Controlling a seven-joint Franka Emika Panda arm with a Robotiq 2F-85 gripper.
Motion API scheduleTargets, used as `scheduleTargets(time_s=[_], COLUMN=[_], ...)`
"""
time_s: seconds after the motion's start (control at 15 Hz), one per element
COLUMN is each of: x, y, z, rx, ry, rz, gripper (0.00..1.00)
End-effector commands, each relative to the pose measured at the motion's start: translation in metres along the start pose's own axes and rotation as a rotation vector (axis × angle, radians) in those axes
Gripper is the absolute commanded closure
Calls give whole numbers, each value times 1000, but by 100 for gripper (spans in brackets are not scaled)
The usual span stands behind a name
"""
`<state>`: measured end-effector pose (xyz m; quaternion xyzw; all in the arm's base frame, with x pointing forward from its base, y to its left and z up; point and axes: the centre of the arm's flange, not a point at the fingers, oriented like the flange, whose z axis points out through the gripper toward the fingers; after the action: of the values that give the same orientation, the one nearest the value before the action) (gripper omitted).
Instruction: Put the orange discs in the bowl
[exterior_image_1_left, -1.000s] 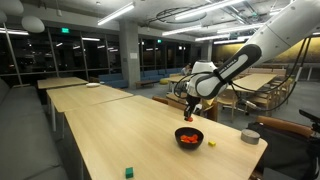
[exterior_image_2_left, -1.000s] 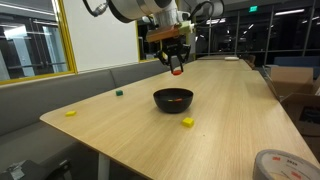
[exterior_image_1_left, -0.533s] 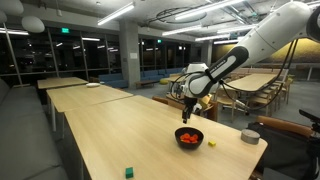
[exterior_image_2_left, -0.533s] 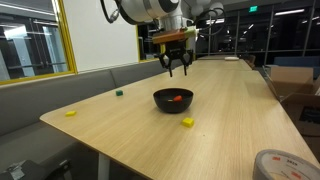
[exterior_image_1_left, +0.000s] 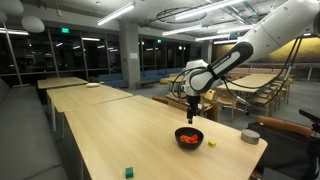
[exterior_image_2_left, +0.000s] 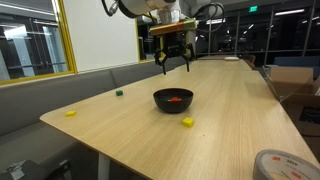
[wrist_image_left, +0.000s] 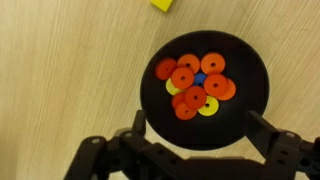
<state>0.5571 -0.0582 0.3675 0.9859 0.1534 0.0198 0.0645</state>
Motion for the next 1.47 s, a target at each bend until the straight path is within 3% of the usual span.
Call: scheduleTargets(time_s=[0.0, 0.4, 0.87, 1.07, 1.4], x=[-43, -130, -234, -264, -286], y=[-17, -21, 5, 9, 15], z=[-42, -102, -168, -174, -163], rx=[-44, -10, 93, 134, 143], ry=[-53, -46, -2, 24, 47], rz=[-29, 19, 199, 245, 362], gripper=[0, 0, 0, 0, 0])
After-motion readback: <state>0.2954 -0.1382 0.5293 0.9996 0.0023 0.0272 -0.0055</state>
